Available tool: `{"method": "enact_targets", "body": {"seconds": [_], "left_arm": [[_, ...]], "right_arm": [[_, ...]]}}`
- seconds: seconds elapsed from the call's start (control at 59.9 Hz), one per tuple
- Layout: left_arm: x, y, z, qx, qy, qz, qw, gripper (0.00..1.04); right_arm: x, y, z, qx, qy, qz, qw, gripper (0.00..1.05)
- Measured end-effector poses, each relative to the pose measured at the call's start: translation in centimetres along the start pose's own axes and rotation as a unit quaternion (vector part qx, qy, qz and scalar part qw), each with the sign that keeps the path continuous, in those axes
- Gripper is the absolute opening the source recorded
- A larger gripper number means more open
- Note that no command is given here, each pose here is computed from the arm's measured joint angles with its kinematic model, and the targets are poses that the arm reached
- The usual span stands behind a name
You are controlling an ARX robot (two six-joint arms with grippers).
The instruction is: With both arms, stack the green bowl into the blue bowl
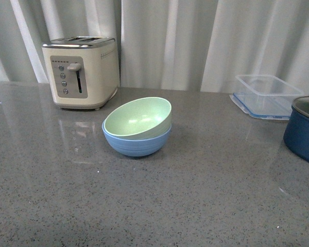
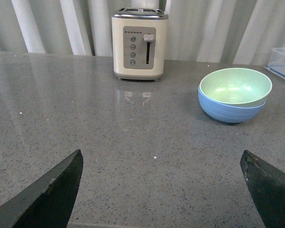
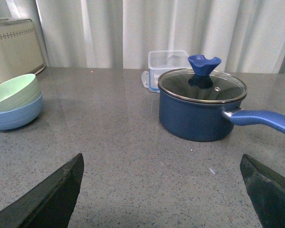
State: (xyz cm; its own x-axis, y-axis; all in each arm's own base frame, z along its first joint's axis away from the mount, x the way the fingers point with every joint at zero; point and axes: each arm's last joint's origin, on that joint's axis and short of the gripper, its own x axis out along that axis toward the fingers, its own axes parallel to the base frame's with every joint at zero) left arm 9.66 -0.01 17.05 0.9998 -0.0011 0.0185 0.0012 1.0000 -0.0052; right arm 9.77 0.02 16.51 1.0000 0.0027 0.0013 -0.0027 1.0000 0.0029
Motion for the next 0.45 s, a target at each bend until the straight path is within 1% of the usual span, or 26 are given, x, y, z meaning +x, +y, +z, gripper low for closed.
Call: {"method": "enact_targets", "body": {"seconds": [0.05, 0.451], "left_arm": [[0.00, 0.00, 0.00, 0.000, 0.000, 0.000, 1.000, 0.98], [0.00, 0.00, 0.00, 0.000, 0.000, 0.000, 1.000, 0.98]], "right_arm": [[0.00, 0.00, 0.00, 0.000, 0.000, 0.000, 1.000, 0.94], [0.00, 0.00, 0.00, 0.000, 0.000, 0.000, 1.000, 0.95]]}}
